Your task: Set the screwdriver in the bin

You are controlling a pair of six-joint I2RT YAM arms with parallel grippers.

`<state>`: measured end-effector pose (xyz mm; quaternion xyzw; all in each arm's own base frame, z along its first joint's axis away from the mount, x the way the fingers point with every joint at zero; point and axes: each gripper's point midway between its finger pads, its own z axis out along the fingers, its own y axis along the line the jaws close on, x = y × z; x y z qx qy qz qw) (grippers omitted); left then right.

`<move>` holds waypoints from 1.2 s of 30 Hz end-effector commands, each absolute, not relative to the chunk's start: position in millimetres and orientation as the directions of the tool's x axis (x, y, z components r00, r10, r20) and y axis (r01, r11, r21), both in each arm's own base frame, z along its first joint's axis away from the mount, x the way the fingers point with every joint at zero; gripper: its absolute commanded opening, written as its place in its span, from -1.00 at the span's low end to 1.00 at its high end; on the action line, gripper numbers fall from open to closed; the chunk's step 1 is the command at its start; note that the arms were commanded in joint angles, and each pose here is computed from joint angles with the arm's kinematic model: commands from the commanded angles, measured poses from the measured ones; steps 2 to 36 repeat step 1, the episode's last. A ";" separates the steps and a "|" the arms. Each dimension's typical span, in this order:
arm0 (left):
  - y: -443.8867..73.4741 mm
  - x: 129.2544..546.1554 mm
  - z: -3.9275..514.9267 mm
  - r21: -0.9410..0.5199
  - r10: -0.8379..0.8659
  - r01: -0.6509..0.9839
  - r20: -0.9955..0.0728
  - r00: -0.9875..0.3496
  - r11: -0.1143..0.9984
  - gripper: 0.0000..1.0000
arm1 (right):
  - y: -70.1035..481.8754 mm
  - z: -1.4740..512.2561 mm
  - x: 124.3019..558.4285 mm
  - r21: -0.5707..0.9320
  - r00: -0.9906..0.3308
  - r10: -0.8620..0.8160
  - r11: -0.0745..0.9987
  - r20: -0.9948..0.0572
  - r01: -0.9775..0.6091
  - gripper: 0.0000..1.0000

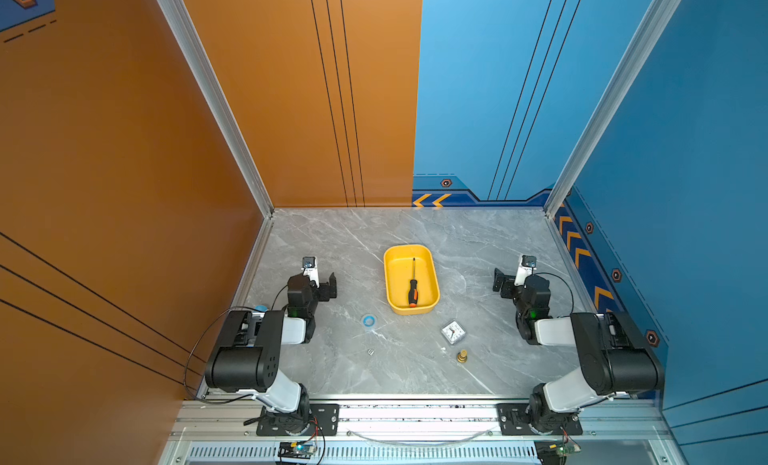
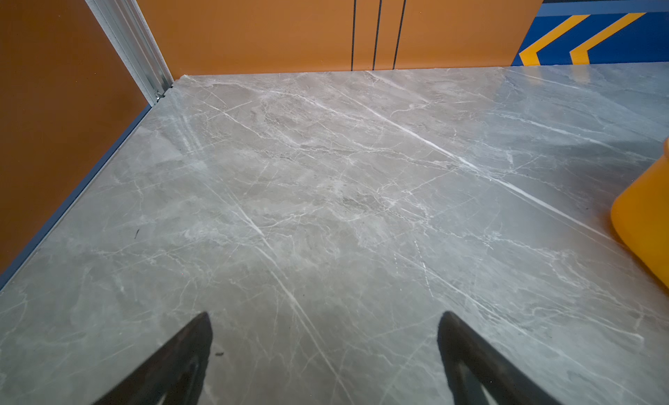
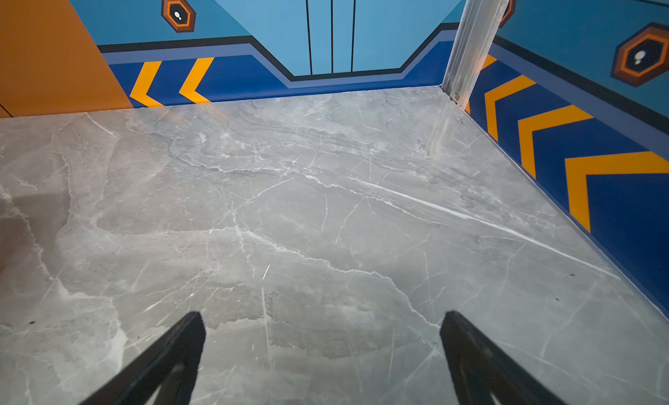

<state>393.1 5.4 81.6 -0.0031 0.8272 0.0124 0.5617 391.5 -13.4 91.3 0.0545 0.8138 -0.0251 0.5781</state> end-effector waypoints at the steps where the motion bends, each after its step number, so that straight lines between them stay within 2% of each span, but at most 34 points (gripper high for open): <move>1: 5.0 397.2 89.8 0.016 0.007 -0.023 -0.939 -0.343 1.000 0.96 | -14.4 92.3 394.7 0.019 -0.330 0.057 0.993 -0.942 0.117 0.99; 36: 5.0 397.2 89.8 0.016 0.007 -0.023 -0.939 -0.343 1.000 0.96 | -14.4 92.3 394.7 0.019 -0.330 0.057 0.993 -0.942 0.117 0.99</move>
